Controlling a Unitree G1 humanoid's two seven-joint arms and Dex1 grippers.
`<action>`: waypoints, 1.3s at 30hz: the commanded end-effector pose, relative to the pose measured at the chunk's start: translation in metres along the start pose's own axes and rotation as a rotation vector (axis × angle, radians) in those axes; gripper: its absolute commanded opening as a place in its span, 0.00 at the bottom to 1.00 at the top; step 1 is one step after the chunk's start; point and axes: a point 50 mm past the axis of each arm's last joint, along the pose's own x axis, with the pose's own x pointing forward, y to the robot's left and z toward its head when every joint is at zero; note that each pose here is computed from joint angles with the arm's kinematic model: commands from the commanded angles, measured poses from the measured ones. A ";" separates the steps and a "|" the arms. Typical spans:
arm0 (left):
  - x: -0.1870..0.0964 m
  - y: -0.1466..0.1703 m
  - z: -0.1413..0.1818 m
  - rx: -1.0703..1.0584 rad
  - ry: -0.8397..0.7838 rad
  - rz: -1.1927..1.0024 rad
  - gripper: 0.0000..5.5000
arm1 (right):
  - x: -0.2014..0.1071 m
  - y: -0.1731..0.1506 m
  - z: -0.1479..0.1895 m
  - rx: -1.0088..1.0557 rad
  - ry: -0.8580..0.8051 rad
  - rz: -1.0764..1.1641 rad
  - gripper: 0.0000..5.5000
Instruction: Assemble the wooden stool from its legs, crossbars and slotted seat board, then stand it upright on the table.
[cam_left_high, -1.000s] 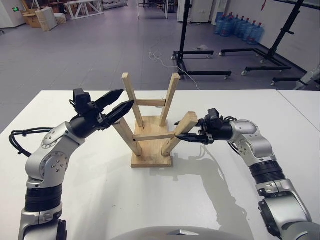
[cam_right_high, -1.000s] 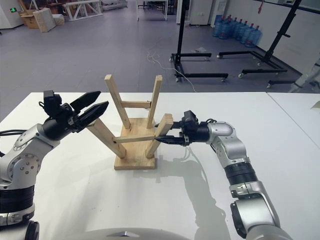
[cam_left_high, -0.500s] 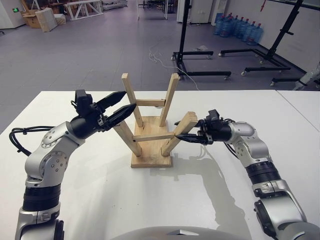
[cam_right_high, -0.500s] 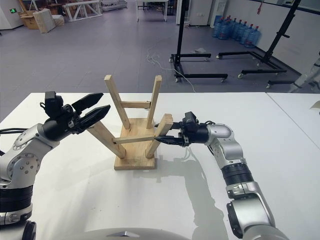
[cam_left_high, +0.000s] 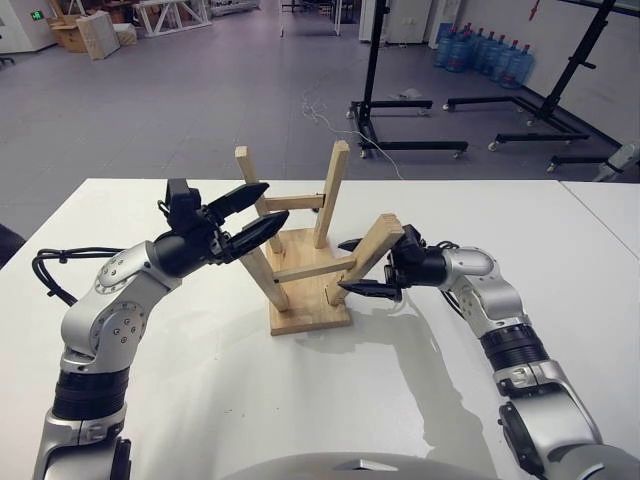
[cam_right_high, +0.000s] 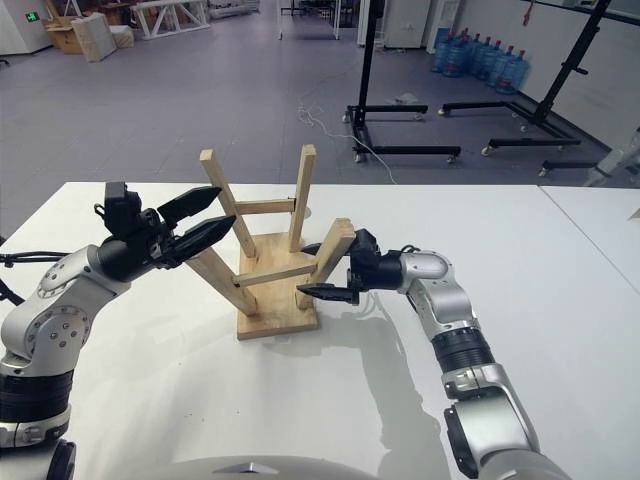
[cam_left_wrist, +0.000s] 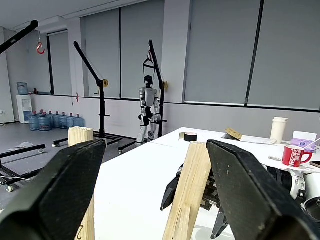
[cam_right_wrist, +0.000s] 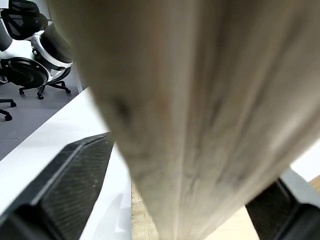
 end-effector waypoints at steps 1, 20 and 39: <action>0.000 0.002 -0.004 -0.035 0.054 0.030 0.66 | -0.015 0.002 -0.004 -0.021 0.030 -0.075 0.84; 0.020 -0.004 -0.008 -0.040 0.088 0.118 0.66 | -0.066 0.023 0.086 -0.043 -0.516 -0.588 0.90; 0.024 -0.009 -0.021 -0.043 0.087 0.180 0.66 | 0.025 0.044 0.109 -0.693 0.101 -0.926 0.90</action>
